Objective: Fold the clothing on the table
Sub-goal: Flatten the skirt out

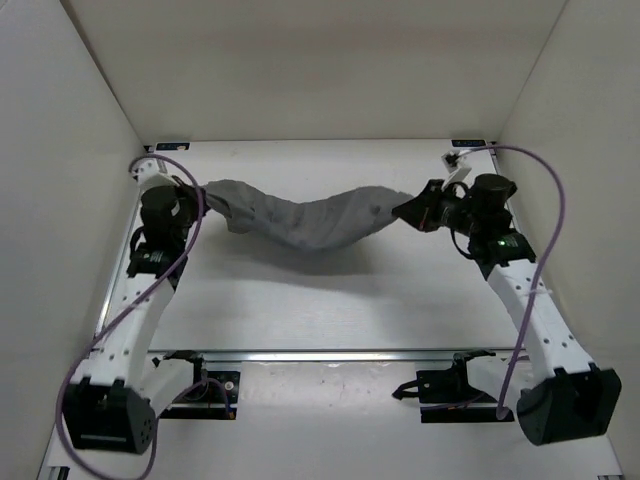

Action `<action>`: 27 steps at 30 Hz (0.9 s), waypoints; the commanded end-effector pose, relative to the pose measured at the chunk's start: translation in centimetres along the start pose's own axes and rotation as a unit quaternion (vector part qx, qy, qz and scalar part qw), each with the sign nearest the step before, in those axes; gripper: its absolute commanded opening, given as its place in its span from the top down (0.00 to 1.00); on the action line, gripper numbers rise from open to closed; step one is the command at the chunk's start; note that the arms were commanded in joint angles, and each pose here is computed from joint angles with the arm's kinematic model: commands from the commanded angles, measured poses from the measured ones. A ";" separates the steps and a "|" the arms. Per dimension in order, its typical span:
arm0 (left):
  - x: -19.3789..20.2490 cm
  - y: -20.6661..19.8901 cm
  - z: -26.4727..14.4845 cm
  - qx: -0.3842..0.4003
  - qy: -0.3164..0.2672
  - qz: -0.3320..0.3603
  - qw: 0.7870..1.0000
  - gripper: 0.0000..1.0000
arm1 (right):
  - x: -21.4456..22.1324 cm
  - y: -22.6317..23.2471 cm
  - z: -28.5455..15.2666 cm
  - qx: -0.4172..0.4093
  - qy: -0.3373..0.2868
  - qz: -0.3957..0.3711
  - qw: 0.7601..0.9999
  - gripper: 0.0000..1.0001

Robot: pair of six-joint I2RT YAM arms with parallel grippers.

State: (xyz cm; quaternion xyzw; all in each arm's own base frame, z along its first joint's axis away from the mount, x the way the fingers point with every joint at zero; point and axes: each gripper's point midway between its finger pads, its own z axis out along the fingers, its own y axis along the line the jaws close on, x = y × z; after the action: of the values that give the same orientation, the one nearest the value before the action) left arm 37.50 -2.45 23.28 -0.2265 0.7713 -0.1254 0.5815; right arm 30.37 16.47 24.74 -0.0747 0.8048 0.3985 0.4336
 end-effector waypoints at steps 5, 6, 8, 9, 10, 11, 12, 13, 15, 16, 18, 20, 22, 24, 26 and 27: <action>-10.7 -4.9 -9.1 0.065 -0.124 0.012 0.990 1.00 | -9.4 7.9 -6.8 -0.020 -0.126 -0.137 0.982 1.00; -11.5 -5.1 -9.3 0.066 -0.132 0.015 0.989 1.00 | -10.6 8.3 -7.3 -0.020 -0.132 -0.142 0.981 1.00; -11.5 -5.8 -8.7 0.075 -0.130 0.019 0.988 1.00 | -11.6 7.4 -6.2 -0.021 -0.120 -0.139 0.983 1.00; -11.5 -6.1 -7.8 0.080 -0.129 0.019 0.988 1.00 | -12.2 7.4 -6.0 -0.023 -0.121 -0.141 0.982 1.00; -11.2 -6.3 -7.2 0.086 -0.122 0.020 0.989 1.00 | -12.4 6.2 -4.9 -0.019 -0.110 -0.137 0.984 1.00; -10.9 -6.3 -5.9 0.089 -0.113 0.015 0.990 1.00 | -13.6 6.2 -4.7 -0.019 -0.117 -0.142 0.983 1.00; -10.2 -6.4 -4.3 0.089 -0.099 0.013 0.991 1.00 | -14.3 5.3 -3.5 -0.013 -0.109 -0.135 0.985 1.00; -9.1 -6.1 -2.5 0.078 -0.078 0.013 0.994 1.00 | -14.3 3.6 -2.2 -0.007 -0.093 -0.116 0.989 0.99; -6.8 -5.5 0.1 0.060 -0.047 0.013 0.997 1.00 | -15.1 1.4 -0.1 0.003 -0.075 -0.099 0.992 1.00; -4.9 -4.9 1.8 0.049 -0.019 0.010 0.999 0.88 | -14.5 -1.1 1.6 0.018 -0.050 -0.069 0.996 0.99; -1.7 -3.7 3.9 0.044 0.029 0.007 0.999 0.49 | -13.4 -5.3 4.7 0.062 -0.012 -0.033 0.997 0.65; 2.9 -2.2 4.8 0.043 0.095 0.001 0.995 0.39 | -11.2 -7.4 6.0 0.091 0.029 -0.008 0.995 0.52; 5.2 -1.5 4.0 0.047 0.123 -0.009 0.991 0.38 | -8.3 -9.2 6.6 0.119 0.065 0.016 0.991 0.46; 8.2 -0.6 2.3 0.044 0.153 -0.008 0.987 0.39 | -6.1 -9.7 6.3 0.149 0.074 0.026 0.986 0.45; 10.7 0.0 0.7 0.035 0.184 0.000 0.982 0.38 | -1.9 -10.3 5.7 0.168 0.099 0.039 0.980 0.44; 12.1 0.5 -0.2 0.031 0.204 0.005 0.979 0.37 | -0.2 -10.2 5.3 0.174 0.106 0.045 0.978 0.43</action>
State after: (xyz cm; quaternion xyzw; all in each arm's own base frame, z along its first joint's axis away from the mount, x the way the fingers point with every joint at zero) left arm 36.57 -6.14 11.63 -0.1964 0.8731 -0.1567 0.4179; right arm 40.97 12.96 15.48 0.0031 0.9112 0.2815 0.3007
